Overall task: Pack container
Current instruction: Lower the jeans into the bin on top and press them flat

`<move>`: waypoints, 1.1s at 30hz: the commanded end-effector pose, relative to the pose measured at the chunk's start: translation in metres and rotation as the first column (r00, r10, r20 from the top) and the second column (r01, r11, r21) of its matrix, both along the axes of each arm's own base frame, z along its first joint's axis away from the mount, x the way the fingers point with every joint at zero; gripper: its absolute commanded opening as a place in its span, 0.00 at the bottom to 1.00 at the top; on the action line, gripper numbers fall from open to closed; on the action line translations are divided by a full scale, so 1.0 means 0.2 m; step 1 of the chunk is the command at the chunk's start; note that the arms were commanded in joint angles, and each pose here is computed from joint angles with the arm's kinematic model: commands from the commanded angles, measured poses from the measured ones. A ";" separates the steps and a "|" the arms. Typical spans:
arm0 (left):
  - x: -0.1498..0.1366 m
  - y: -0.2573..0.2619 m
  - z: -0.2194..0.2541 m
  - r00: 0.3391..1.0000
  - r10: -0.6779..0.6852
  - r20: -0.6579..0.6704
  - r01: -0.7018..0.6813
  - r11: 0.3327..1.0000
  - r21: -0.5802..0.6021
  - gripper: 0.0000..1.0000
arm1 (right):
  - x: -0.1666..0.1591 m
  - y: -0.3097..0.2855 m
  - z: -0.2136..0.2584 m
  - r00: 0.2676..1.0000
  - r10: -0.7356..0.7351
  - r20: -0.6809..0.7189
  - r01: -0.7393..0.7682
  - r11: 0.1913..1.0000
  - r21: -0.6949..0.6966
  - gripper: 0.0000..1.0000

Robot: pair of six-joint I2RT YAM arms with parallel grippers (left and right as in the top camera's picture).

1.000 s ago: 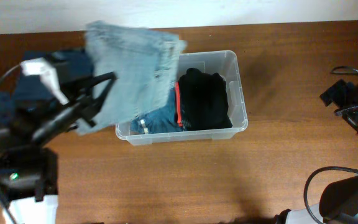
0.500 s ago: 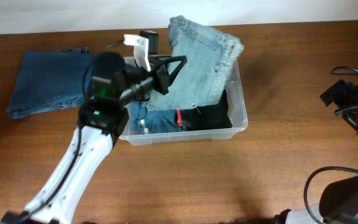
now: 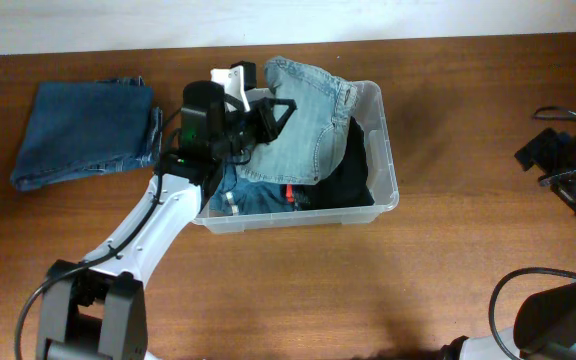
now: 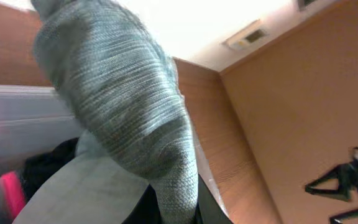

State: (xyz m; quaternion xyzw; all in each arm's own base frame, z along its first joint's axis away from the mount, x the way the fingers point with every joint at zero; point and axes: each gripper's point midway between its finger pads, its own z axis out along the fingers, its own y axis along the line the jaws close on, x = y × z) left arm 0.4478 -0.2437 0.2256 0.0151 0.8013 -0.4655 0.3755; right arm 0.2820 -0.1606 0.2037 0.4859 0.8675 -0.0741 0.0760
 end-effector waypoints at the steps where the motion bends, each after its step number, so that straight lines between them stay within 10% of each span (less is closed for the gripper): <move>1: -0.05 -0.09 0.21 0.987 -0.126 0.100 0.136 0.985 -0.103 0.01 | -0.01 -0.01 0.02 1.000 -0.015 0.008 0.015 1.000 -0.009 0.99; 12: -0.27 -0.25 0.51 0.953 -0.272 0.130 0.297 0.921 -0.251 0.01 | -0.01 -0.01 0.02 1.000 -0.015 0.008 0.015 1.000 -0.009 0.98; 20: -0.20 -0.16 0.14 0.970 -0.088 -0.227 0.052 0.986 -0.159 0.01 | -0.01 -0.01 0.02 1.000 -0.015 0.008 0.015 1.000 -0.009 0.98; 33: -0.05 0.24 -0.10 0.928 0.186 -0.321 -0.185 0.982 0.035 0.01 | -0.01 -0.01 0.02 1.000 -0.015 0.008 0.015 1.000 -0.009 0.98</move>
